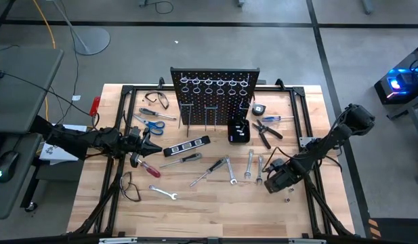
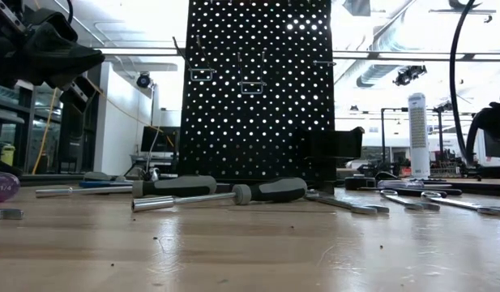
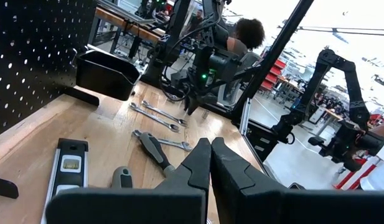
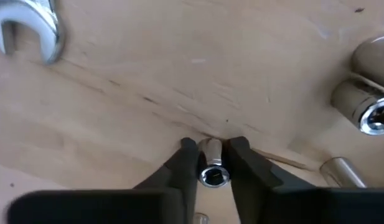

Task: Hang tools onto peg board
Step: Put the silver socket in the black bin on the pegboard

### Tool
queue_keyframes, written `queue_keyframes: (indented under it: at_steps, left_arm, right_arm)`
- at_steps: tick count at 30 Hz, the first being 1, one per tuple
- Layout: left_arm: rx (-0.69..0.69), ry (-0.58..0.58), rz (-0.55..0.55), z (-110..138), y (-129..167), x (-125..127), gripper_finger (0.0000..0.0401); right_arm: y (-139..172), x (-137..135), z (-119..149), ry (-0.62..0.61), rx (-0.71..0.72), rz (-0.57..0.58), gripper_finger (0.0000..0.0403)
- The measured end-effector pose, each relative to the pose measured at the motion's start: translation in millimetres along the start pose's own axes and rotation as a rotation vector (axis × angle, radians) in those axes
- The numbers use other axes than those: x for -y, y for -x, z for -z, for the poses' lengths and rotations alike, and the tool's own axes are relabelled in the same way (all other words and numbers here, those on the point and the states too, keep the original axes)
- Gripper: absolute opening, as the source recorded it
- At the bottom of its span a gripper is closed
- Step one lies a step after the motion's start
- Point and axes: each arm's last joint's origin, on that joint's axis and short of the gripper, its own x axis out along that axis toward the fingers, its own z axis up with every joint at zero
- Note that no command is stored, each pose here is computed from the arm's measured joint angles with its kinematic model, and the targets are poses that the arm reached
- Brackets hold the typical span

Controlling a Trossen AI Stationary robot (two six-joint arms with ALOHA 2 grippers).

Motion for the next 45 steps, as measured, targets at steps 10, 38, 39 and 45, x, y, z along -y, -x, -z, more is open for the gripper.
queue_keyframes:
  at_steps: [10,38,39,45]
  left_arm:
    - [0.000,0.000,0.000,0.0,0.0,0.0,0.0000]
    - [0.000,0.000,0.000,0.0,0.0,0.0,0.0000]
    - [-0.001,0.000,0.000,0.1,0.0,0.0,0.0000]
    - [0.000,0.000,0.000,0.0,0.0,0.0,0.0000]
  right_arm:
    - [47.6,-32.0,-13.1,0.111,0.177,-0.092,0.0034]
    - [107.2,-45.8,-103.8,0.341,0.261,-0.206,0.0215]
    - [102.7,-40.8,-91.2,0.352,0.190,-0.134,0.0216]
    - [86.5,-26.7,-20.1,0.369,-0.009,0.097,0.0216]
